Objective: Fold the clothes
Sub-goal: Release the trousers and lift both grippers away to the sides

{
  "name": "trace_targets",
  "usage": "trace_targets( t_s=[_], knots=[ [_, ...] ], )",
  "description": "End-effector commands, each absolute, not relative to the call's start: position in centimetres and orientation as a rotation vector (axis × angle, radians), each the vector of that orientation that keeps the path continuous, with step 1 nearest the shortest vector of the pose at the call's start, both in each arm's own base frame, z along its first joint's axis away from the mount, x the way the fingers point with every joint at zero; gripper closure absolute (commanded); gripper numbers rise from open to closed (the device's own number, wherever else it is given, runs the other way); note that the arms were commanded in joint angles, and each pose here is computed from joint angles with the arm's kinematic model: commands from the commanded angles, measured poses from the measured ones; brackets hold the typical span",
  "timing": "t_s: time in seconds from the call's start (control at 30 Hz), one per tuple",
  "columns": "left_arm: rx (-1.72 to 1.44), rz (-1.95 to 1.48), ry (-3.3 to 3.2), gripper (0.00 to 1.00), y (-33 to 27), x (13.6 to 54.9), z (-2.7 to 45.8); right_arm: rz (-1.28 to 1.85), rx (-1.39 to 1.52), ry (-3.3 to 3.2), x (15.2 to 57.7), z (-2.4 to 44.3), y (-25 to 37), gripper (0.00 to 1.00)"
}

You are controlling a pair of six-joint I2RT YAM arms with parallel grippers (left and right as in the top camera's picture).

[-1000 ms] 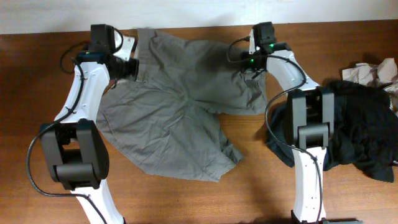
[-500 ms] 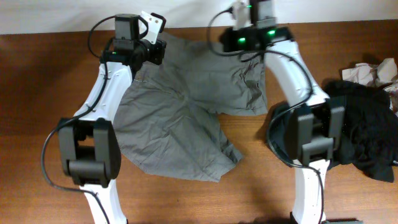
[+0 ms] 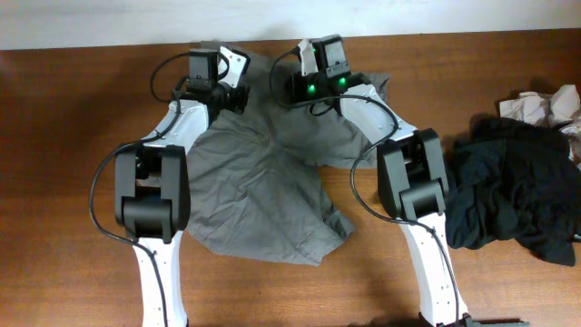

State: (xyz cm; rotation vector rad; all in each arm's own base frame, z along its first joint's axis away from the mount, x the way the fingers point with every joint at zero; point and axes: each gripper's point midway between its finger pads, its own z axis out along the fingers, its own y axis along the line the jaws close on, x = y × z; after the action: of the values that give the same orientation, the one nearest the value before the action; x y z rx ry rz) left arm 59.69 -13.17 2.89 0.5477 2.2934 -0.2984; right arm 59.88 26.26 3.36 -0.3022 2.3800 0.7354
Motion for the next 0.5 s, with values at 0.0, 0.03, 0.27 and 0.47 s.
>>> trace_targets(
  t_s=[0.0, 0.03, 0.27, 0.47],
  knots=[
    [0.541, -0.300, 2.383, 1.00, -13.2, 58.6, -0.4, 0.632, -0.221, 2.433, 60.4, 0.6, 24.4, 0.96],
    [0.534, -0.278, 2.416, 1.00, -12.7, 58.2, -1.2, 0.571, -0.190, 2.451, 60.7, -0.1, 23.3, 0.96],
    [0.462, -0.180, 2.501, 1.00, -9.2, 57.8, -2.7, 0.251, -0.022, 2.538, 61.7, -2.3, 13.9, 0.96],
    [0.380, -0.172, 2.542, 1.00, -6.4, 57.5, -3.0, 0.186, 0.129, 2.615, 61.3, -3.5, 4.5, 0.96]
  ],
)
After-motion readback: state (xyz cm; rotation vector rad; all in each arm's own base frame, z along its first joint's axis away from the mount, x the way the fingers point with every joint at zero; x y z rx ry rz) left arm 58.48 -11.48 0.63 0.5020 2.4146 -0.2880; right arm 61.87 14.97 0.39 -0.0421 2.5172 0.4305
